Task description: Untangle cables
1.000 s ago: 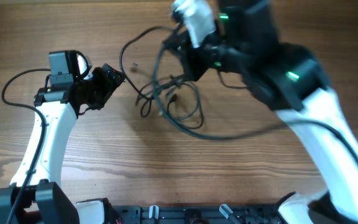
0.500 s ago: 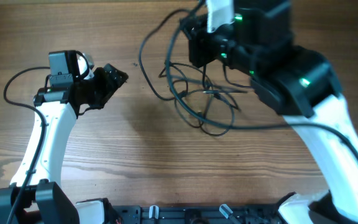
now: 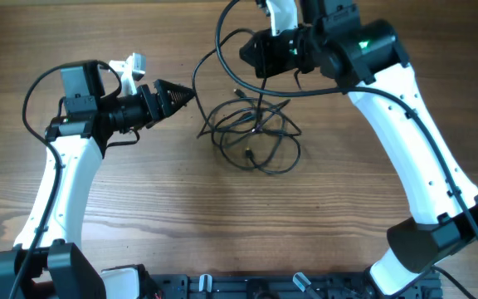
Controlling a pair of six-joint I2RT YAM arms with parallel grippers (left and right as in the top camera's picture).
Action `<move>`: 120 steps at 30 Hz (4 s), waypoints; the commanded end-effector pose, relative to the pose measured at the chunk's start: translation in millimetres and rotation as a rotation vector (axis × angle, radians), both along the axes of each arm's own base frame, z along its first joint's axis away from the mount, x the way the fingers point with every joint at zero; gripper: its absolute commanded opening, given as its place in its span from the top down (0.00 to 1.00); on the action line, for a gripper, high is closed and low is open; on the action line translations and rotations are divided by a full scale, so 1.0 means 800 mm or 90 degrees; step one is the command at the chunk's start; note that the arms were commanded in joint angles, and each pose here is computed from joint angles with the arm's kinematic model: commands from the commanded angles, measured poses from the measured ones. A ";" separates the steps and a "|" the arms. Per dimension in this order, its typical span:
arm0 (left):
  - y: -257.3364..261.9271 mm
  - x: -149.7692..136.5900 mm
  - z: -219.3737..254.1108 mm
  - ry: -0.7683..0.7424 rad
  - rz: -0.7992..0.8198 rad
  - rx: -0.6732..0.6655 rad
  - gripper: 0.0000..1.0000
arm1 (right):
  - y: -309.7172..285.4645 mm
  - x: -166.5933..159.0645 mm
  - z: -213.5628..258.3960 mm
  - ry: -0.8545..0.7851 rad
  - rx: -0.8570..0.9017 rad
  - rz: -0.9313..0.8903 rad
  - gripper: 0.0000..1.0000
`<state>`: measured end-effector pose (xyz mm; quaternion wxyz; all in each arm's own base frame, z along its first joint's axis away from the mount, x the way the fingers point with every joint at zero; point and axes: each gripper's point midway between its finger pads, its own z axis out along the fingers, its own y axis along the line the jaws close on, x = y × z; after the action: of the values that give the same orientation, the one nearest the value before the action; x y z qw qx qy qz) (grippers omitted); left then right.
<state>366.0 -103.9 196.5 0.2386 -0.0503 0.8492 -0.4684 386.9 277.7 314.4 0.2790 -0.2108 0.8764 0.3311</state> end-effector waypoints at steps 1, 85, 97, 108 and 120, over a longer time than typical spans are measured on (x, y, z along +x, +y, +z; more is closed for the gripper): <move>-0.008 -0.001 0.004 -0.024 -0.018 0.012 0.17 | 0.026 -0.029 0.023 0.005 0.071 0.100 0.96; -0.021 0.019 0.057 0.148 0.277 -0.110 0.30 | -0.039 0.015 -0.034 0.026 -0.096 -0.095 0.96; -0.020 0.017 0.021 0.187 0.300 -0.055 0.17 | -0.081 0.004 0.184 -0.330 -0.011 -0.070 0.96; -0.035 0.002 -0.011 0.135 0.239 0.092 0.15 | -0.078 -0.020 0.047 -0.152 -0.199 0.027 0.96; -0.027 0.004 -0.015 0.133 0.264 0.113 0.13 | -0.259 0.034 0.118 -0.234 -0.475 -0.507 0.96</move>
<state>366.5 -129.7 188.0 0.2343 -0.2517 0.8744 -0.3424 414.0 129.3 327.3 0.3245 -0.1167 0.9365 -0.0631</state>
